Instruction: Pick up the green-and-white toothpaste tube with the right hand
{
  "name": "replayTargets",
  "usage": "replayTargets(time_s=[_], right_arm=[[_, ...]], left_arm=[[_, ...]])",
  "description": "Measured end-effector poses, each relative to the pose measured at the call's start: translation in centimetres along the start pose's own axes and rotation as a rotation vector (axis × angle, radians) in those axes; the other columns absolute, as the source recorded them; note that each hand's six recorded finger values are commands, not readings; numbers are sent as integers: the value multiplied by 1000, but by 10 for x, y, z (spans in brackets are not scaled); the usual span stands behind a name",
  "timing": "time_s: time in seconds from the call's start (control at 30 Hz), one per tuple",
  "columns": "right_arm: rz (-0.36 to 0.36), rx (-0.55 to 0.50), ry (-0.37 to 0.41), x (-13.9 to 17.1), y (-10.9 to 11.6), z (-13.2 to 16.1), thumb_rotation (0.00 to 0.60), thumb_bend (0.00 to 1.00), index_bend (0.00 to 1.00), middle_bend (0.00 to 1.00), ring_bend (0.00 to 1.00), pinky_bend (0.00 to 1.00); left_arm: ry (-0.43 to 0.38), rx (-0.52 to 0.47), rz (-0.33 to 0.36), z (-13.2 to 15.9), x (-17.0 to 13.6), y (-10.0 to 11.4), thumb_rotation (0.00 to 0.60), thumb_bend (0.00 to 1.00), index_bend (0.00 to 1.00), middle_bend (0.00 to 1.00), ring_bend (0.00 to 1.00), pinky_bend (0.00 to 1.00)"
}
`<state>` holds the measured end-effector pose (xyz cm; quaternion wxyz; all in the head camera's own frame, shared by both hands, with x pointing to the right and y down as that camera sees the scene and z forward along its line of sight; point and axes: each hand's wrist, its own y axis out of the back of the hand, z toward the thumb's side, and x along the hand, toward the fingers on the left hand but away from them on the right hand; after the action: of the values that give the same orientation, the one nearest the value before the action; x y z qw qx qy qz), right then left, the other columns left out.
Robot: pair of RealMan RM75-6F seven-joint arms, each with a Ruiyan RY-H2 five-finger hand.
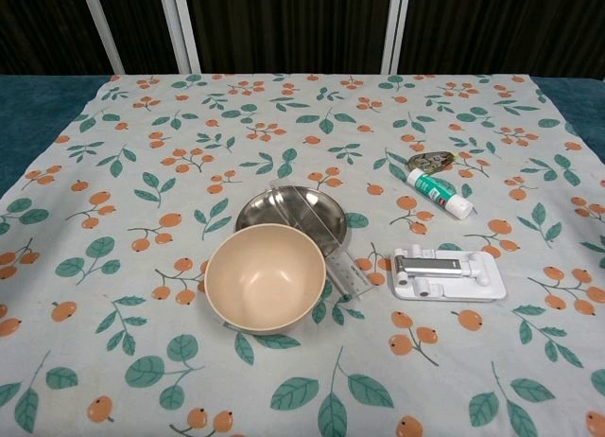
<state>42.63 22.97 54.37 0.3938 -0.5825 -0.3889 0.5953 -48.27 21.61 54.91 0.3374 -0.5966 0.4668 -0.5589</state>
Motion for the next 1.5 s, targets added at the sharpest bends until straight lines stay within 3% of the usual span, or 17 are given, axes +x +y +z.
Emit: replayTargets(time_s=[1.2, 1.5], right_arm=[[48, -28, -20, -2, -11, 1, 600, 176, 145, 57, 167, 242], [108, 6, -77, -32, -20, 5, 600, 176, 146, 115, 169, 242]], left_arm=[[8, 1, -5, 1, -1, -4, 600, 443, 138, 15, 33, 0], [18, -8, -6, 0, -1, -3, 600, 445, 138, 21, 33, 0]])
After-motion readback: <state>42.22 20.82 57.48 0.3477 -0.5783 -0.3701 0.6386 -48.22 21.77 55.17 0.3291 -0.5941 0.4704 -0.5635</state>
